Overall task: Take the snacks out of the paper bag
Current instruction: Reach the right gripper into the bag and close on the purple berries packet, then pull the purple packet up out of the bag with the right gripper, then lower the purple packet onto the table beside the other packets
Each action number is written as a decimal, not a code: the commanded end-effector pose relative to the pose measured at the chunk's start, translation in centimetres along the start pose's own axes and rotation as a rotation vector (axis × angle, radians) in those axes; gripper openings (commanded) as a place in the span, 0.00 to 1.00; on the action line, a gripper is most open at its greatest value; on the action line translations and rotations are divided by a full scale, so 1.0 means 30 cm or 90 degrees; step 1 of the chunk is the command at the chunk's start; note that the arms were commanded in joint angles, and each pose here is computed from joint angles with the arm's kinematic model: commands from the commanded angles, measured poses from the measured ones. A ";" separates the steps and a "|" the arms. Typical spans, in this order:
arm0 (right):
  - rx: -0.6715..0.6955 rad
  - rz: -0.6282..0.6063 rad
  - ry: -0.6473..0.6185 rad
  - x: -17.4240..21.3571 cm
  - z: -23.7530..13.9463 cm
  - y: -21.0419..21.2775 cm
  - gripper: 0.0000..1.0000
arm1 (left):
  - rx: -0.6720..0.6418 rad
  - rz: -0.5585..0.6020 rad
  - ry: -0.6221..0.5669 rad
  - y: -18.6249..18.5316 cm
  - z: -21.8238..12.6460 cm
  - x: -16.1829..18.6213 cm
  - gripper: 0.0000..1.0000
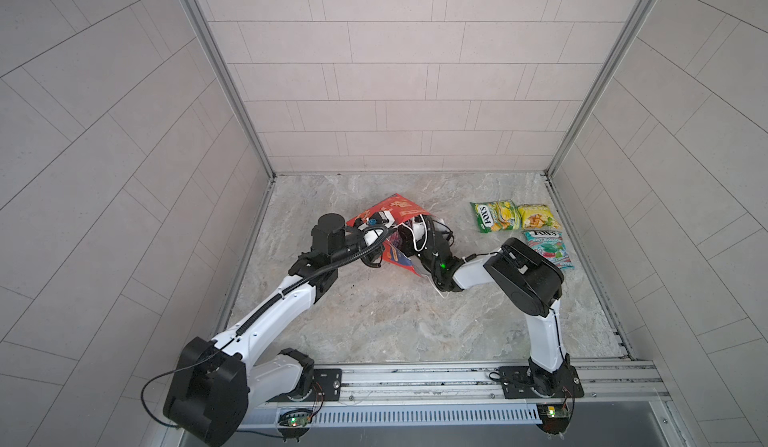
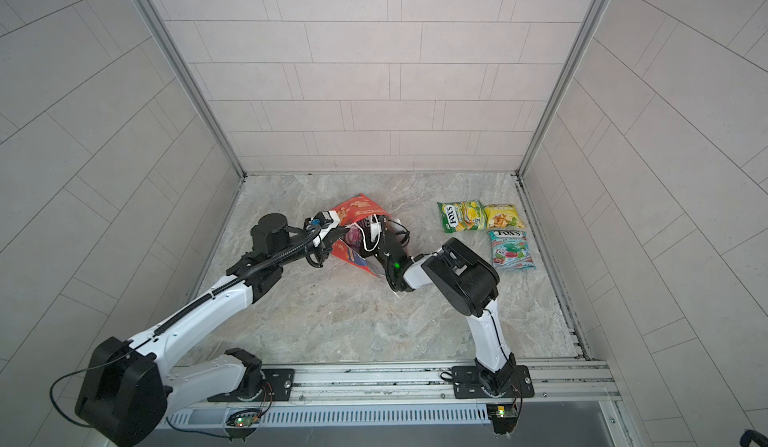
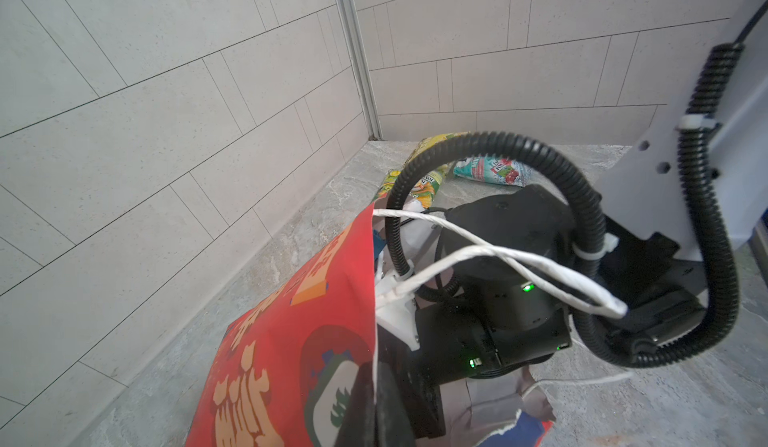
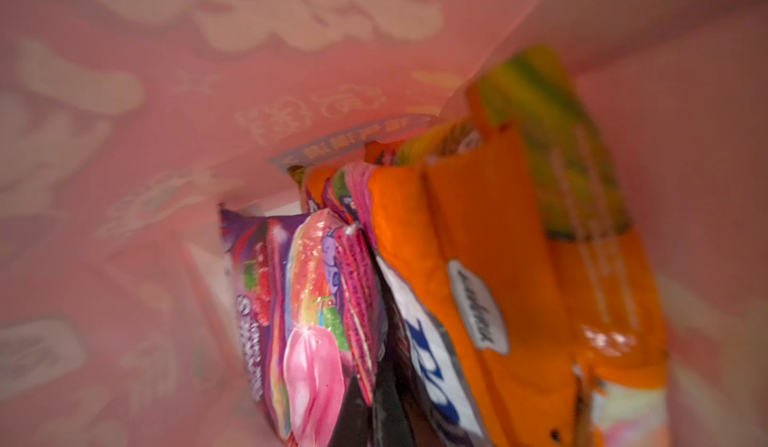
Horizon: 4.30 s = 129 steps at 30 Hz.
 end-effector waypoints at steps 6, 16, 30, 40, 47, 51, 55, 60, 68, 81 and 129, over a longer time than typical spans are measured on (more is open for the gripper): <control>-0.012 0.024 -0.062 -0.101 -0.115 0.013 0.02 | -0.028 0.033 -0.023 0.013 -0.008 -0.030 0.00; -0.027 0.045 -0.069 -0.158 -0.217 0.027 0.02 | -0.043 0.034 -0.013 0.018 -0.008 -0.025 0.00; -0.041 0.008 -0.026 -0.246 -0.357 0.056 0.00 | -0.082 0.033 0.000 0.032 -0.012 -0.022 0.00; -0.057 -0.006 -0.022 -0.321 -0.518 0.072 0.00 | -0.118 0.034 0.007 0.041 -0.023 -0.022 0.00; -0.052 -0.023 -0.043 -0.329 -0.657 0.047 0.00 | -0.140 0.025 0.007 0.052 -0.020 -0.022 0.00; -0.058 -0.034 -0.060 -0.357 -0.732 0.048 0.00 | -0.154 0.024 0.016 0.060 -0.018 -0.019 0.00; -0.050 -0.044 -0.069 -0.388 -0.809 0.046 0.00 | -0.179 0.025 0.020 0.067 -0.026 -0.023 0.00; -0.033 -0.042 -0.078 -0.421 -0.889 0.038 0.00 | -0.192 0.026 0.016 0.067 -0.028 -0.015 0.00; 0.062 0.025 -0.097 -0.475 -0.997 -0.044 0.00 | -0.201 0.038 0.005 0.063 -0.042 -0.023 0.00; 0.135 0.225 -0.029 -0.543 -0.905 -0.299 0.00 | -0.193 0.040 -0.015 0.051 -0.051 -0.026 0.00; 0.446 0.160 0.292 -0.412 -0.586 -0.532 0.28 | -0.175 0.038 -0.018 0.049 -0.025 -0.004 0.00</control>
Point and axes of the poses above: each gripper's point midway between its finger pads, its own z axis out along the fingers, its own y axis along the line the jaws close on, x = y × z, the point moved 10 cm from there along -z, back along the fingers, and after that the axes turned 4 degrees about z, right-handed, at the moved point
